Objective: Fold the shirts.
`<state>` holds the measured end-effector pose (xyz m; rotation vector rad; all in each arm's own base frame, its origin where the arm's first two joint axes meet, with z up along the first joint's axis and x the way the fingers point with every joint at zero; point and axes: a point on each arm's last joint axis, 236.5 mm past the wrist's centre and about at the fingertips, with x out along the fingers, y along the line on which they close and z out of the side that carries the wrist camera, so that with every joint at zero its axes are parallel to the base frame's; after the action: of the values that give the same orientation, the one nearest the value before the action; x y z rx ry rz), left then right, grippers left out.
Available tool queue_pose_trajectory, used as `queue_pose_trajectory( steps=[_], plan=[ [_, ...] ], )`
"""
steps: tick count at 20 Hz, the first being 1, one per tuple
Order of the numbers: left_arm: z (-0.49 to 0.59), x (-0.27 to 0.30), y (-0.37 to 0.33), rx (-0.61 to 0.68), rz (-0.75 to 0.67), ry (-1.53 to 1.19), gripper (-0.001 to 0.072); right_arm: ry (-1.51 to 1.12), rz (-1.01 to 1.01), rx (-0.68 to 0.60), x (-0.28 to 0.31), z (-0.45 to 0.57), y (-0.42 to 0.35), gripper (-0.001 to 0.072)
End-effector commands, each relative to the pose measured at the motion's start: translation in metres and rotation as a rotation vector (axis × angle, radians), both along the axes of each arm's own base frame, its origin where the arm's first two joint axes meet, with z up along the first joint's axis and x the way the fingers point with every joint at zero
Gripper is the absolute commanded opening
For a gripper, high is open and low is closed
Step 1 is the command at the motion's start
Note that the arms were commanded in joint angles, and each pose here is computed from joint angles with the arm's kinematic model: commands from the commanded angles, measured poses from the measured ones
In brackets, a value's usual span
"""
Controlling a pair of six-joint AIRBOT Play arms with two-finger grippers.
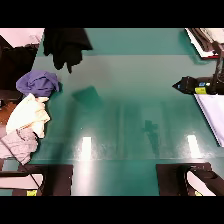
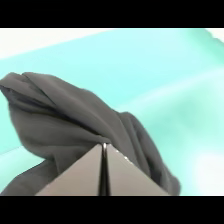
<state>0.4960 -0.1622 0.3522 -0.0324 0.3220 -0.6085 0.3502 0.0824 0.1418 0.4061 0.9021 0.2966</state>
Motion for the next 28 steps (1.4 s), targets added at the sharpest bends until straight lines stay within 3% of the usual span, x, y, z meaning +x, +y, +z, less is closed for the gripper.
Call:
queue_pose_trajectory(
  steps=[1, 5, 8, 10, 13, 17, 19, 23, 28],
  plan=[
    [0.043, -0.117, -0.079, 0.007, -0.321, -0.023, 0.0022, -0.163, -0.053, -0.001, 0.009, 0.039, -0.007, 0.0019],
    [-0.001, -0.168, -0.124, 0.089, -0.512, 0.119, 0.0023, -0.289, -0.068, -0.004, -0.006, 0.078, -0.008, 0.0019],
    [-0.069, -0.157, -0.132, 0.109, -0.506, 0.278, 0.0028, -0.341, -0.067, -0.005, -0.019, 0.096, -0.006, 0.0019],
    [-0.125, -0.133, -0.122, 0.151, -0.411, 0.365, 0.0556, -0.376, -0.067, -0.006, -0.027, 0.107, -0.006, 0.0019],
    [-0.182, -0.111, -0.073, 0.192, -0.218, 0.542, 0.054, -0.4, -0.064, -0.007, -0.036, 0.115, -0.005, 0.0019],
    [-0.224, -0.13, -0.012, 0.195, -0.154, 0.761, 0.0539, -0.357, -0.039, -0.011, -0.043, 0.106, -0.001, 0.0019],
    [-0.263, -0.156, -0.012, 0.159, -0.179, 0.864, 0.0539, -0.333, -0.032, -0.008, -0.041, 0.1, 0.0, 0.0019],
    [-0.323, -0.227, -0.066, -0.072, -0.38, 1.035, 0.0539, -0.237, 0.004, 0.047, -0.035, 0.08, 0.013, 0.0019],
    [-0.384, -0.264, -0.098, 0.004, -0.377, 1.032, 0.054, -0.14, 0.025, 0.065, -0.027, 0.055, 0.017, 0.0019]
  ],
)
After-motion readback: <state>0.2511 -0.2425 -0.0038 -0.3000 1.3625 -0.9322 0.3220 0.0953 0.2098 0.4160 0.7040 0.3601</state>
